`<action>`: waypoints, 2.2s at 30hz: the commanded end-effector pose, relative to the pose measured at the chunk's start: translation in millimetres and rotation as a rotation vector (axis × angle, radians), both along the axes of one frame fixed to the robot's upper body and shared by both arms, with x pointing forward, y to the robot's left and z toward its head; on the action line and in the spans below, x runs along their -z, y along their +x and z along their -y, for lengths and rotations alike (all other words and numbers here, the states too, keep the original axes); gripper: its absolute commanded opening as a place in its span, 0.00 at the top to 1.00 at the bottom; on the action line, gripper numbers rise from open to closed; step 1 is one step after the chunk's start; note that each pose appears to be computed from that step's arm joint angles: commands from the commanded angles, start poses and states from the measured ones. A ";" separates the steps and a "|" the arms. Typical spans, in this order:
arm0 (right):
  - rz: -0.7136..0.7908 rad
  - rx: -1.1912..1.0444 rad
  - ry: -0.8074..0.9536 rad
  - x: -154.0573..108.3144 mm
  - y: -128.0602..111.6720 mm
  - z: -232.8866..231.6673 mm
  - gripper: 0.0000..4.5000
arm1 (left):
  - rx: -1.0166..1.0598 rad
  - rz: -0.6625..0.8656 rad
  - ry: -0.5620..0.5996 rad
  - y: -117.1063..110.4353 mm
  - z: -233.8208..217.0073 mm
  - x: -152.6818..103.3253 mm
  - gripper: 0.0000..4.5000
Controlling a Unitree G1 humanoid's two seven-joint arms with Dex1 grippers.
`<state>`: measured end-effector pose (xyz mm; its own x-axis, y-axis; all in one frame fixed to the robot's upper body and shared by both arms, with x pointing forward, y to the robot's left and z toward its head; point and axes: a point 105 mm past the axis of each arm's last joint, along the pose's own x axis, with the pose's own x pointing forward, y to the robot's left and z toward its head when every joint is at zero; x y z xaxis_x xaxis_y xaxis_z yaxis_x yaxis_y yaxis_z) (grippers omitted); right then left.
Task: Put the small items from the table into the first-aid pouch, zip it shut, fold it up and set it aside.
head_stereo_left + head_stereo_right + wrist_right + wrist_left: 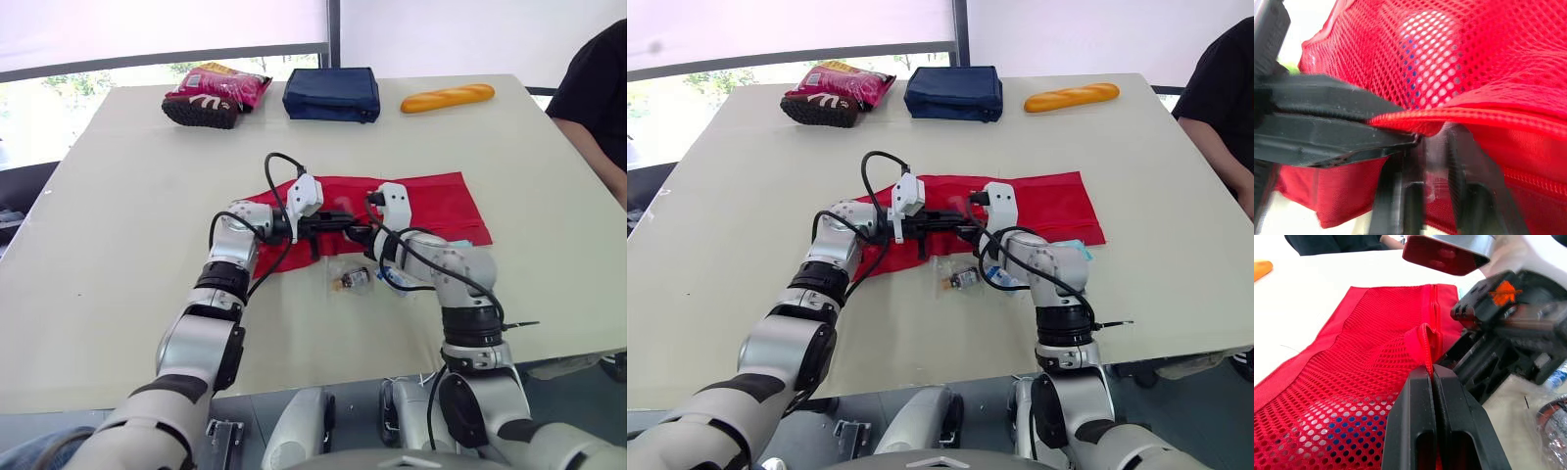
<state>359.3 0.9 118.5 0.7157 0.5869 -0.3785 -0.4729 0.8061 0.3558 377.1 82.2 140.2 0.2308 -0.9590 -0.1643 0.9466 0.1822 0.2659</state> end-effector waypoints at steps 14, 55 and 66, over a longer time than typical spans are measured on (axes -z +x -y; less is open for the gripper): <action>0.260 -0.197 -0.118 -34.6 -26.3 9.8 0.18 | 0.046 -0.017 0.066 -3.2 6.1 7.4 1.00; 0.398 -0.265 -0.342 -17.0 -1.5 14.5 1.00 | 0.078 -0.032 0.072 -7.1 10.3 8.4 1.00; 0.475 -0.224 -0.320 -23.6 14.7 4.0 1.00 | 0.083 -0.033 0.071 -8.6 11.9 8.9 1.00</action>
<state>369.7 -10.0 109.3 0.7007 0.6240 -0.3460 -0.6954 0.7058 -0.1354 373.5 78.7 131.6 0.1855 -0.9544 -0.2337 0.9624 0.1283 0.2396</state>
